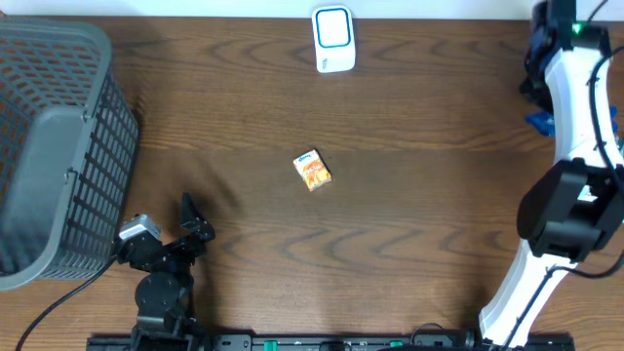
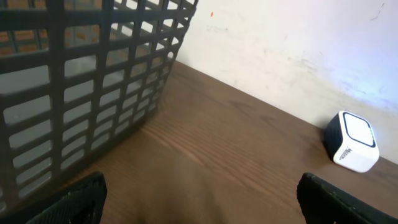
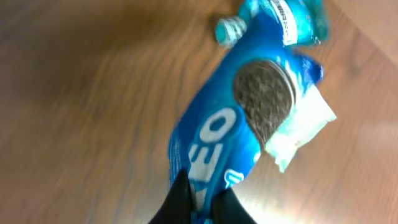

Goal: Scan the item barcode
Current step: 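Carry the Oreo pack right and drop it beside the bag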

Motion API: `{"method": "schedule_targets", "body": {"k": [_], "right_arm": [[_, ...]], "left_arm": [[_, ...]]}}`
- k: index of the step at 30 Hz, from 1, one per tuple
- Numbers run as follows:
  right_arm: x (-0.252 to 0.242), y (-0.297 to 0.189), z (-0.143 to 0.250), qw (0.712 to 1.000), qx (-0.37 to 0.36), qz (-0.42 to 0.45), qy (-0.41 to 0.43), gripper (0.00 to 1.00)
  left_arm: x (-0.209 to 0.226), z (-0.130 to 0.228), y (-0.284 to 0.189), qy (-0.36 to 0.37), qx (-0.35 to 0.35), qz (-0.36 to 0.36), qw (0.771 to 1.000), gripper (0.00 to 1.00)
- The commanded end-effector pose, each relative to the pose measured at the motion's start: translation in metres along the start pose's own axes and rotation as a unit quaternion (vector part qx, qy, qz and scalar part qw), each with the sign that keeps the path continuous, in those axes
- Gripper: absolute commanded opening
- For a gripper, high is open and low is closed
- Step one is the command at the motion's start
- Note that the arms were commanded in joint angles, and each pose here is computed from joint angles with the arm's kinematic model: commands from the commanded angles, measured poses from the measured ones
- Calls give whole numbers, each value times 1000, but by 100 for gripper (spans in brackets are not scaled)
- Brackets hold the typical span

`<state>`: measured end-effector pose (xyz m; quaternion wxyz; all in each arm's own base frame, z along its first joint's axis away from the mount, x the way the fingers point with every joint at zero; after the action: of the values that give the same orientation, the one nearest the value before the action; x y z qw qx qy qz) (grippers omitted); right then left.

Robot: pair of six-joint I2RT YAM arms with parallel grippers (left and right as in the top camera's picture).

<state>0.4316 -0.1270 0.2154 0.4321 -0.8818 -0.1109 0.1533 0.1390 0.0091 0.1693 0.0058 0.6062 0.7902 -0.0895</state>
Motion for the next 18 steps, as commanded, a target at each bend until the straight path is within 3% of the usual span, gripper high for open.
{"method": "schedule_targets", "body": {"k": [1, 6, 7, 9, 11, 12, 15, 18], "right_arm": [[-16, 49, 7, 998, -14, 51, -16, 1], [-25, 75, 11, 999, 0, 52, 3, 1], [-25, 73, 10, 999, 0, 48, 4, 6], [-20, 64, 5, 1000, 12, 26, -9, 36], [-12, 49, 0, 999, 31, -8, -28, 81], [-5, 29, -4, 997, 50, -39, -37, 99], [7, -19, -4, 988, 101, -106, -58, 99], [22, -71, 23, 955, 198, -194, -102, 99]], "left_arm": [[1, 10, 2, 14, 12, -6, 1000, 98], [1, 10, 2, 14, 12, -6, 1000, 98], [1, 10, 2, 14, 12, -6, 1000, 98], [1, 10, 2, 14, 12, -6, 1000, 98], [1, 10, 2, 14, 12, -6, 1000, 98], [1, 10, 2, 14, 12, -6, 1000, 98], [1, 10, 2, 14, 12, -6, 1000, 98], [1, 10, 2, 14, 12, -6, 1000, 98]]}}
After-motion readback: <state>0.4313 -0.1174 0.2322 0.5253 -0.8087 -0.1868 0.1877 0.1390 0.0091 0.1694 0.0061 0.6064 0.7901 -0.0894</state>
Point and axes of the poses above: each gripper's point midway between its finger pads, its own y axis out along the fingers, its own x axis along the line the jaws close on, z = x × y, the point moved 10 cm from there along -y, back along the fingers, and after that the axes turned 13 degrees about y, right-handed, at the moved point
